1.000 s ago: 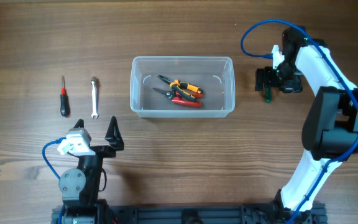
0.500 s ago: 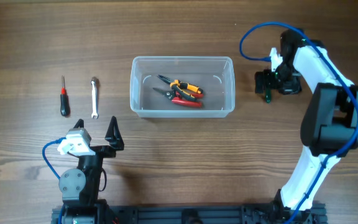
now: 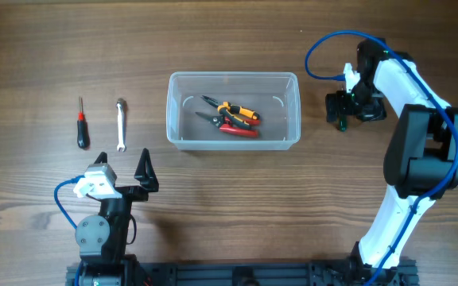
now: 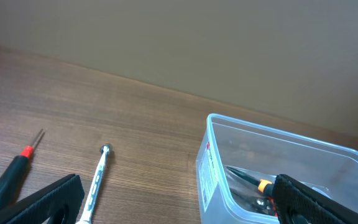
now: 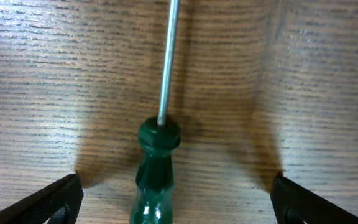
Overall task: Pack container
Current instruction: 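Lower the right gripper and grasp the green screwdriver by its handle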
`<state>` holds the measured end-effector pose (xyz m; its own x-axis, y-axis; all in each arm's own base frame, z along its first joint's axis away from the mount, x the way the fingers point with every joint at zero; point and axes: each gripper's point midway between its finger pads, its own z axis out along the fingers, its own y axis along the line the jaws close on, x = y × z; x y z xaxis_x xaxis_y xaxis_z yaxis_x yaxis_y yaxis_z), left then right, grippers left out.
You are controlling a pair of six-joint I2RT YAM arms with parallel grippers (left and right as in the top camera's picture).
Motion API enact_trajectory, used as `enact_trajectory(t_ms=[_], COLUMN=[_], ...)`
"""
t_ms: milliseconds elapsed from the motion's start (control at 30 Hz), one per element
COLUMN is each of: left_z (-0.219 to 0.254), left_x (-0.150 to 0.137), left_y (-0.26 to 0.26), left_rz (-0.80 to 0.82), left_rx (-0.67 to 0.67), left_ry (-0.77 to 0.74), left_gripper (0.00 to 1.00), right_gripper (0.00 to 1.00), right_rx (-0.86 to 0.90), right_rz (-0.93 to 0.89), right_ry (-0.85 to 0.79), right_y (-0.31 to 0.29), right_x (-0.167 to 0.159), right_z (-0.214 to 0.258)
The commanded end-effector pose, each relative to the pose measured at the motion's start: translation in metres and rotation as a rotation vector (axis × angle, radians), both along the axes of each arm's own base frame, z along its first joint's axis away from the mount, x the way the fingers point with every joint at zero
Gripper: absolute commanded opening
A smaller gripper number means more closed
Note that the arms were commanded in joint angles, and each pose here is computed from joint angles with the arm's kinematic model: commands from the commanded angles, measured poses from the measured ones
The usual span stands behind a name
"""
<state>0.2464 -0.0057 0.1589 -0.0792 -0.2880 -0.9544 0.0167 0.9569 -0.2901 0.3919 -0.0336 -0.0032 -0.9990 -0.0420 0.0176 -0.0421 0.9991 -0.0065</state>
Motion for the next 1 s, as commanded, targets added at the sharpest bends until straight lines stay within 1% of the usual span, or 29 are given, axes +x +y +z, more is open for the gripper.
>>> enact_trajectory(t_ms=[0,167,333,533,800,933,967], left_z=[-0.002,-0.002,-0.002,-0.002,-0.002,-0.002,-0.002], left_x=[0.0,0.0,0.0,0.0,0.0,0.0,0.0], left_y=[0.002,0.002,0.002,0.002,0.002,0.002,0.002], left_rz=[0.008,0.008,0.008,0.008,0.008,0.008,0.008], left_rx=[-0.009,-0.009,-0.009,-0.009,-0.009,-0.009,-0.009], left_ry=[0.005,0.005,0.005,0.005,0.005,0.005,0.005], left_gripper=[1.0,1.0,1.0,1.0,1.0,1.0,1.0], right_gripper=[0.96,0.96,0.93,0.94,0.95,0.88,0.85], right_rx=[-0.022,-0.022,-0.024,-0.045,-0.044,-0.044,-0.044], right_rz=[0.039,0.031,0.056,0.089,0.063,0.063,0.063], right_ry=[0.032,0.026,0.026,0.013,0.012,0.012,0.012], right_y=[-0.003,-0.002,0.005,0.015,0.014,0.014,0.014], right_x=[-0.004,-0.003,-0.002,0.002,0.002,0.002,0.002], right_z=[-0.014,-0.014,-0.014,-0.014,-0.014,-0.014,-0.014])
